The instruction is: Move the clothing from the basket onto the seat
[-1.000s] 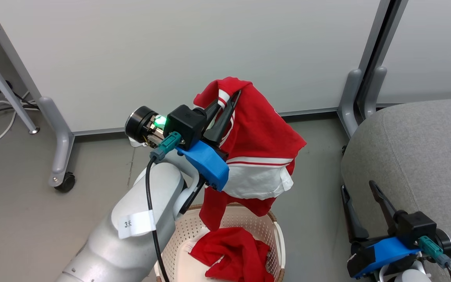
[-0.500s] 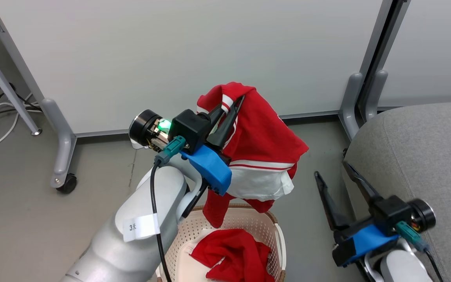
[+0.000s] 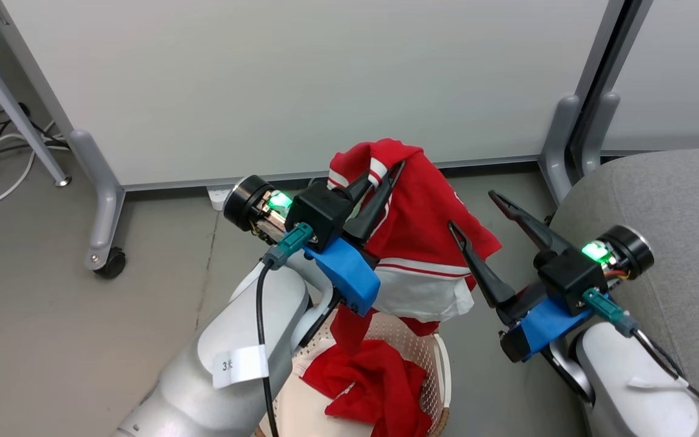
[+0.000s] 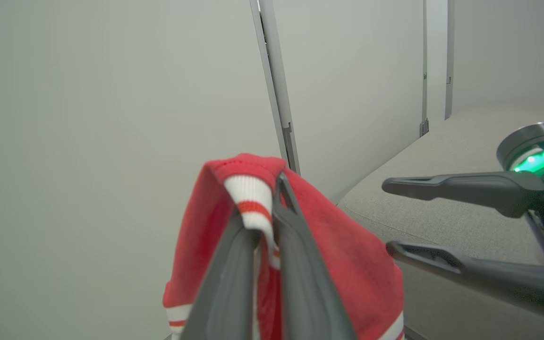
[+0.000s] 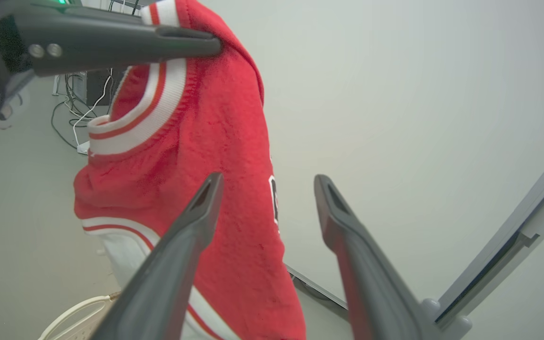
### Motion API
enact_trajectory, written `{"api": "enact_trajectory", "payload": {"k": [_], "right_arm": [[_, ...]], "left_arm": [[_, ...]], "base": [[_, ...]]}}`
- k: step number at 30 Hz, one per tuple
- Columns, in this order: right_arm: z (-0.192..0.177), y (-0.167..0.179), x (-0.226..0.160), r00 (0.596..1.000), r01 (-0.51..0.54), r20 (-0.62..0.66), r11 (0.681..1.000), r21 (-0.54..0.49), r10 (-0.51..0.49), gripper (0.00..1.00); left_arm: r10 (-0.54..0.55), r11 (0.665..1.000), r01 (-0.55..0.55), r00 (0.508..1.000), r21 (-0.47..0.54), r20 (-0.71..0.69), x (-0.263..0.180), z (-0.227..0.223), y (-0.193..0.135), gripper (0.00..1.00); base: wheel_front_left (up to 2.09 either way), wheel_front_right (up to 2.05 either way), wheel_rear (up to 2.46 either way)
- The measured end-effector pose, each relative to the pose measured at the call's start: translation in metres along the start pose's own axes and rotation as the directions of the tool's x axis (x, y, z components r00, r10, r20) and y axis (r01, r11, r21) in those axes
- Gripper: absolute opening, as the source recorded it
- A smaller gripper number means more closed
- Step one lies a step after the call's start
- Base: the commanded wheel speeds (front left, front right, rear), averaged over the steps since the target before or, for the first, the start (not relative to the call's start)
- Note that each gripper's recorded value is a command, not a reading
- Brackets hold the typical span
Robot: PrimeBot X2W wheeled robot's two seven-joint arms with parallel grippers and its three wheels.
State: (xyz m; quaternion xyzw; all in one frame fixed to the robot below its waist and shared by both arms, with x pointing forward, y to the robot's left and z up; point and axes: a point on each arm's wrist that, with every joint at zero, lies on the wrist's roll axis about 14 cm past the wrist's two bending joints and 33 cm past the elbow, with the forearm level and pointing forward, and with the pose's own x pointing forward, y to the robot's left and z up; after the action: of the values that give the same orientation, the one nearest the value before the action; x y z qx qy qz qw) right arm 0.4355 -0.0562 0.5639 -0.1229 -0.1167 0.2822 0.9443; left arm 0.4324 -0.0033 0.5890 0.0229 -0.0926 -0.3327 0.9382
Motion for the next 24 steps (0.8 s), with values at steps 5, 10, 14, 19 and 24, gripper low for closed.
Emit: {"api": "enact_trajectory", "payload": {"k": [5, 10, 14, 19, 24], "right_arm": [[-0.007, 0.004, 0.014, 0.998, -0.064, -0.021, 0.997, -0.047, 0.063, 1.00], [-0.021, 0.012, 0.024, 0.989, -0.137, -0.068, 0.986, -0.091, 0.131, 1.00], [-0.035, 0.017, 0.025, 0.981, -0.167, -0.112, 0.982, -0.087, 0.157, 1.00], [-0.052, 0.024, 0.026, 0.969, -0.199, -0.161, 0.978, -0.064, 0.186, 1.00], [-0.059, 0.029, 0.024, 0.964, -0.204, -0.181, 0.979, -0.025, 0.196, 0.00]], "left_arm": [[-0.011, 1.000, 0.011, 1.000, -0.005, -0.015, 0.000, -0.008, -0.002, 0.00], [-0.024, 1.000, 0.023, 0.999, -0.009, -0.026, 0.000, -0.015, -0.006, 0.00], [-0.033, 0.999, 0.033, 0.999, -0.007, -0.027, 0.001, -0.016, -0.008, 0.00], [-0.049, 0.999, 0.048, 0.999, -0.008, -0.022, 0.002, -0.016, -0.012, 0.00], [-0.054, 0.999, 0.054, 0.998, -0.008, -0.013, 0.004, -0.013, -0.013, 0.00]], "base": [[0.00, 0.00, 0.00], [0.00, 0.00, 0.00], [0.00, 0.00, 0.00], [0.00, 0.00, 0.00], [0.00, 0.00, 0.00]]}}
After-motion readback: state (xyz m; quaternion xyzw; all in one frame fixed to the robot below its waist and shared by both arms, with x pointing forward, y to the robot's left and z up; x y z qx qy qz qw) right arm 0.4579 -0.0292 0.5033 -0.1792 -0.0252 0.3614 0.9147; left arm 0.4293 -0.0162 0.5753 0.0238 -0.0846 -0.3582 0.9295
